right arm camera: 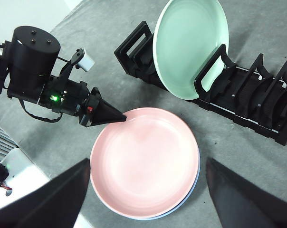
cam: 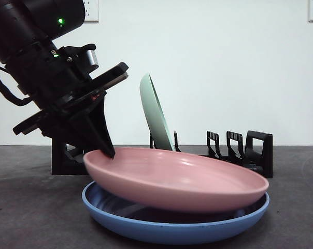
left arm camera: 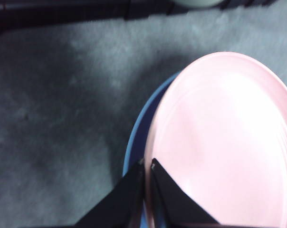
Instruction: Place the plate
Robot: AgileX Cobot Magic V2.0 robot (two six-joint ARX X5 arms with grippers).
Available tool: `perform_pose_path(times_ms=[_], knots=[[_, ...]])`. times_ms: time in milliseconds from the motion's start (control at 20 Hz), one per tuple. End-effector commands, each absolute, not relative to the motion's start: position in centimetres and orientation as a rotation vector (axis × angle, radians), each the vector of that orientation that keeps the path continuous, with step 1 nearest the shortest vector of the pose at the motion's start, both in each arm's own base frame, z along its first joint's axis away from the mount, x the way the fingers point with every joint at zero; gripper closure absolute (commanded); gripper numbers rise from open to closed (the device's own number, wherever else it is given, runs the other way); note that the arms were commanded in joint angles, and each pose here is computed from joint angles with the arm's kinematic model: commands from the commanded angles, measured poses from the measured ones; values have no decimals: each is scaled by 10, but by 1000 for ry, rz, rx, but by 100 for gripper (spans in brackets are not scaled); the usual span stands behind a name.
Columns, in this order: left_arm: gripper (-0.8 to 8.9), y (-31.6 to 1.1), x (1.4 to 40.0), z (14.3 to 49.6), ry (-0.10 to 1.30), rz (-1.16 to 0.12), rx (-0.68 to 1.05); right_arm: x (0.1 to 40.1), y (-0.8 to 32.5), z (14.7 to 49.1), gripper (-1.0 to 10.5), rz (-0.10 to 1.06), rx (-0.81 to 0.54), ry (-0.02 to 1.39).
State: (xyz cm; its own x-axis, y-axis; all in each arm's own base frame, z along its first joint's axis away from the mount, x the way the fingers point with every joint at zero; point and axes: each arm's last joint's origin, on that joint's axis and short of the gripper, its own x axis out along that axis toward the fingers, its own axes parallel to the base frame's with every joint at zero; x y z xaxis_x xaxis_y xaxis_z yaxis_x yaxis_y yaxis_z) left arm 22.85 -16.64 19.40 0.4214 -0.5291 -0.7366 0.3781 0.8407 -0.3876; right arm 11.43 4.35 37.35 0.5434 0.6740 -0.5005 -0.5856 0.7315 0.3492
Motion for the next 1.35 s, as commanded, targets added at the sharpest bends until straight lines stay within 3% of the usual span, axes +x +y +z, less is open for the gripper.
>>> perform_pose_path(times_ms=[50, 250, 450, 700, 1000, 1350], knots=[[808, -172, 230, 193, 993, -574, -210, 114, 44, 378, 563, 756, 147, 641], [792, -174, 228, 192, 999, -581, -204, 114, 44, 378, 563, 756, 147, 641], [655, -175, 227, 192, 1001, -583, -202, 114, 44, 378, 563, 756, 147, 641], [344, -173, 225, 196, 1041, -565, -198, 114, 44, 378, 563, 756, 147, 645], [336, -165, 214, 233, 1004, -599, -158, 114, 44, 378, 563, 748, 144, 645], [336, -129, 165, 296, 910, -672, -67, 114, 44, 378, 563, 748, 145, 644]])
